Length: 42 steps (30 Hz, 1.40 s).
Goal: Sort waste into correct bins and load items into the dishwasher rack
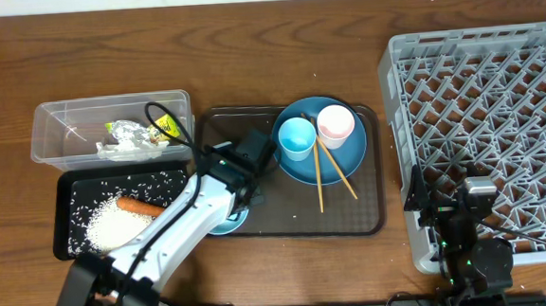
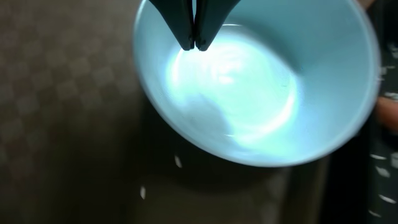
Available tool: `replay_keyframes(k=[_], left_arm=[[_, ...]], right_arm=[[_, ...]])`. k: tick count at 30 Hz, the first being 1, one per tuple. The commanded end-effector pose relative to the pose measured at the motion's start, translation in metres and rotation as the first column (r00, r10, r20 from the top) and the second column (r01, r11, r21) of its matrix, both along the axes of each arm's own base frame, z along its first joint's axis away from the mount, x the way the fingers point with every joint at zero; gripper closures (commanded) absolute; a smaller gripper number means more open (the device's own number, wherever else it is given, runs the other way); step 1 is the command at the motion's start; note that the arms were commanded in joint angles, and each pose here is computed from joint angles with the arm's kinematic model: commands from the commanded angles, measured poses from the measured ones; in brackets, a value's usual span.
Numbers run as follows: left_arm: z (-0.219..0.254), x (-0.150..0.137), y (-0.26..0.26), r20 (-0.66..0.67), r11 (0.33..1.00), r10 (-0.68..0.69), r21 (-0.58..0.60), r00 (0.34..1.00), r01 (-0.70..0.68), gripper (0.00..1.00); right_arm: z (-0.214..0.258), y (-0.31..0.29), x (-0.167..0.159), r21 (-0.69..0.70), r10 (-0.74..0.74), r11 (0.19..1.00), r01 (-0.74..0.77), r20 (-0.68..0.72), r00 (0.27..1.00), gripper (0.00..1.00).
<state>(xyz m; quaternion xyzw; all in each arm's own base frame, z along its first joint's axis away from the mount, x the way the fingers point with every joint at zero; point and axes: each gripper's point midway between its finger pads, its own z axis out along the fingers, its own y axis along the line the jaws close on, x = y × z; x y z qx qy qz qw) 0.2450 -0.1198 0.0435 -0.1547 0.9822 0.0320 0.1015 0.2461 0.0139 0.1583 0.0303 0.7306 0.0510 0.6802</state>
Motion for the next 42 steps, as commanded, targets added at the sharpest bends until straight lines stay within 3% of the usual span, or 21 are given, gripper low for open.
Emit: replay_keyframes(k=[1,14,22,35,38,42], left_arm=[[-0.009,-0.007,-0.011,-0.054,0.998,-0.002,-0.061,0.999,-0.001,0.94],[-0.009,-0.006,-0.027,-0.062,0.989,-0.047,-0.139,0.997,0.038,0.94],[-0.001,-0.007,-0.072,-0.007,0.882,-0.350,-0.338,0.937,0.328,0.94],[0.028,0.002,-0.072,0.131,0.827,-0.464,-0.292,0.876,0.481,0.94],[0.036,0.006,-0.052,0.144,0.870,-0.433,-0.193,0.890,0.454,0.94],[0.043,0.009,-0.014,0.142,0.961,-0.259,-0.057,0.955,0.269,0.94]], right_arm=[[-0.001,0.000,0.000,-0.004,0.002,1.000,-0.002,-0.004,1.000,0.01],[-0.001,0.000,0.000,-0.004,0.002,1.000,-0.002,-0.004,1.000,0.01],[-0.001,0.000,0.000,-0.004,0.002,1.000,-0.002,-0.004,1.000,0.01],[-0.001,0.000,0.000,-0.004,0.002,1.000,-0.002,-0.004,1.000,0.01],[-0.001,0.000,0.000,-0.004,0.002,1.000,-0.002,-0.004,1.000,0.01],[-0.001,0.000,0.000,-0.004,0.002,1.000,-0.002,-0.004,1.000,0.01]])
